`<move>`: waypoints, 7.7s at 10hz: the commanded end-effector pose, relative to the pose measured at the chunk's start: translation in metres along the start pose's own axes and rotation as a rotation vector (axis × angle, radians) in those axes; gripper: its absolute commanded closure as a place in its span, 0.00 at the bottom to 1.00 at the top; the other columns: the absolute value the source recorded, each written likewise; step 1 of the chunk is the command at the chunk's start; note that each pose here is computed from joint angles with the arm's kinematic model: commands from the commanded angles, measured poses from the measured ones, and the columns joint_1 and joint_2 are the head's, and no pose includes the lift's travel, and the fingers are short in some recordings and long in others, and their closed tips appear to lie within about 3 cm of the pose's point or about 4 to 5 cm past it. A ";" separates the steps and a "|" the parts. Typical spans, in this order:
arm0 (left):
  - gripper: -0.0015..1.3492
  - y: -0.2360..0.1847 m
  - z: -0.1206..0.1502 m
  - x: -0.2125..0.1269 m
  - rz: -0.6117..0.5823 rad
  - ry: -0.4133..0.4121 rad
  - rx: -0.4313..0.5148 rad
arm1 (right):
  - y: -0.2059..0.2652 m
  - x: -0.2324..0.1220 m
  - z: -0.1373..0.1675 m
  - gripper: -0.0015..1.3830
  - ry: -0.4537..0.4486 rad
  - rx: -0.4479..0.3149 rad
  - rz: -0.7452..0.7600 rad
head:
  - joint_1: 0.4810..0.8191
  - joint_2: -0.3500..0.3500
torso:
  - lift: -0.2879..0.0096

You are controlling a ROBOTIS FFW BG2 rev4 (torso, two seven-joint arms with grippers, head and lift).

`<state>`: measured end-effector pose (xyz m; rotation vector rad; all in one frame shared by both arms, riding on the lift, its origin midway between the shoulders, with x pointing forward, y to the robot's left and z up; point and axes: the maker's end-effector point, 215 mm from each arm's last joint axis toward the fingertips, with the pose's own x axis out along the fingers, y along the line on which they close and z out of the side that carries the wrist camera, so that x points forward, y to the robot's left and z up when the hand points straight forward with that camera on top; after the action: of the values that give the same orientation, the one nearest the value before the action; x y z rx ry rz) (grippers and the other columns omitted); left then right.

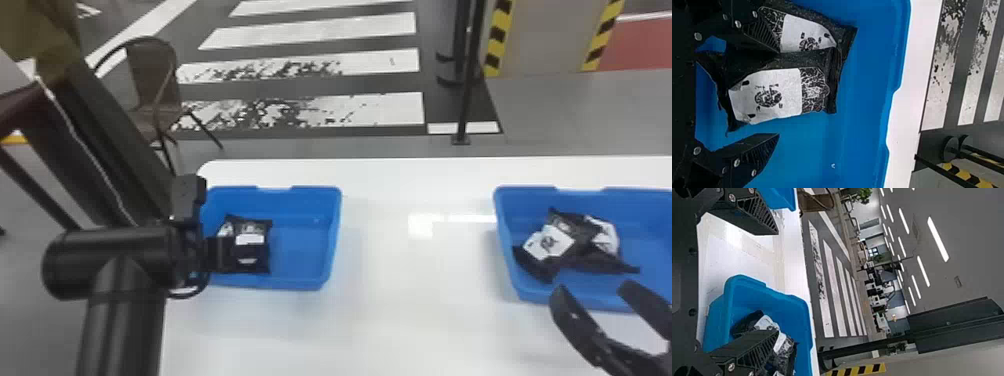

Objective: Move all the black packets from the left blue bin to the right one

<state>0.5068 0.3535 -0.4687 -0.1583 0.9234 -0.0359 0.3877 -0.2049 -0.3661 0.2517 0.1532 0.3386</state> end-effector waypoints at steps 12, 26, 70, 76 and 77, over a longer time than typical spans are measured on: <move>0.87 -0.150 0.009 -0.068 -0.375 -0.237 0.179 | 0.028 0.023 0.009 0.09 0.005 0.075 0.143 | 0.63 0.64 | 0.50; 0.87 -0.361 -0.044 -0.133 -0.859 -0.210 0.322 | 0.121 0.088 0.020 0.64 0.024 0.234 0.411 | 0.63 0.38 | 0.50; 0.26 0.052 0.009 0.010 0.050 0.007 -0.088 | 0.031 -0.001 0.039 0.09 -0.089 -0.082 0.053 | 0.63 0.88 | 0.50; 0.89 0.021 0.009 0.004 -0.010 -0.035 0.017 | 0.032 -0.003 0.034 0.10 -0.080 -0.052 0.060 | 0.63 0.85 | 0.50; 0.89 -0.002 0.012 -0.012 -0.061 -0.086 0.036 | 0.033 -0.003 0.035 0.10 -0.082 -0.054 0.062 | 0.63 0.84 | 0.50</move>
<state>0.5132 0.3653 -0.4636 -0.1521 0.8662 -0.0736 0.3812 -0.1836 -0.3249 0.2181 0.0585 0.3922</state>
